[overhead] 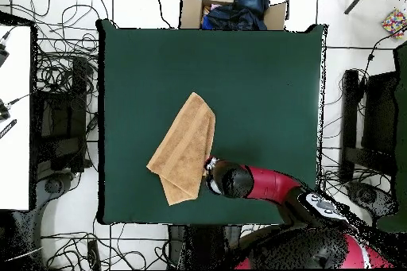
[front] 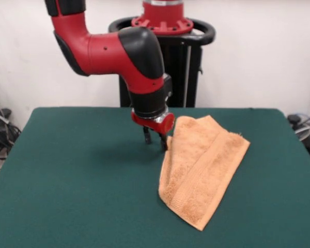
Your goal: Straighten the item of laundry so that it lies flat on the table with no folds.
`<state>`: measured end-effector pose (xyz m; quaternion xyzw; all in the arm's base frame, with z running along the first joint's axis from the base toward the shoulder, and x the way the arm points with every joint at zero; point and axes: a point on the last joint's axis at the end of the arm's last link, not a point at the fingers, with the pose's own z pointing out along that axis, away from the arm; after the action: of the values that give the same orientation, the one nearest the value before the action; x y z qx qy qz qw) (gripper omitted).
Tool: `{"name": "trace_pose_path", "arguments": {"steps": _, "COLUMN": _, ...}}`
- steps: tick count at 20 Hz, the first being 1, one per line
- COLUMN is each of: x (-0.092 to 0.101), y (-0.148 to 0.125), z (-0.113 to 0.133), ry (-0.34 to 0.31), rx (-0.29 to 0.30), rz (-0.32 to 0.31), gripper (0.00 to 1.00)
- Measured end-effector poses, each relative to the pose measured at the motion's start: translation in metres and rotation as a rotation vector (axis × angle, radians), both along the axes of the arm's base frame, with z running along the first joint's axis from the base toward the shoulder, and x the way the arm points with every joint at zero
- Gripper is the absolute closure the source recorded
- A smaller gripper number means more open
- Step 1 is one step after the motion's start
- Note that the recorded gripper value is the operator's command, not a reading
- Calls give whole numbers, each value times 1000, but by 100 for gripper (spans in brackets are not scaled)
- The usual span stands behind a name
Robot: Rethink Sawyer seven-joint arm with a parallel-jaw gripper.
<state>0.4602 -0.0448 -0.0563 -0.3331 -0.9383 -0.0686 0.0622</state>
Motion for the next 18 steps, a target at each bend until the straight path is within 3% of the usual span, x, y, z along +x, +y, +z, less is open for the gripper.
{"name": "trace_pose_path", "arguments": {"steps": 8, "x": 1, "y": 14, "z": 2, "ry": 1, "rx": -31, "rz": 50, "gripper": 0}}
{"name": "trace_pose_path", "arguments": {"steps": 18, "x": 2, "y": 102, "z": 10, "ry": 10, "rx": -130, "rz": 359, "gripper": 0}}
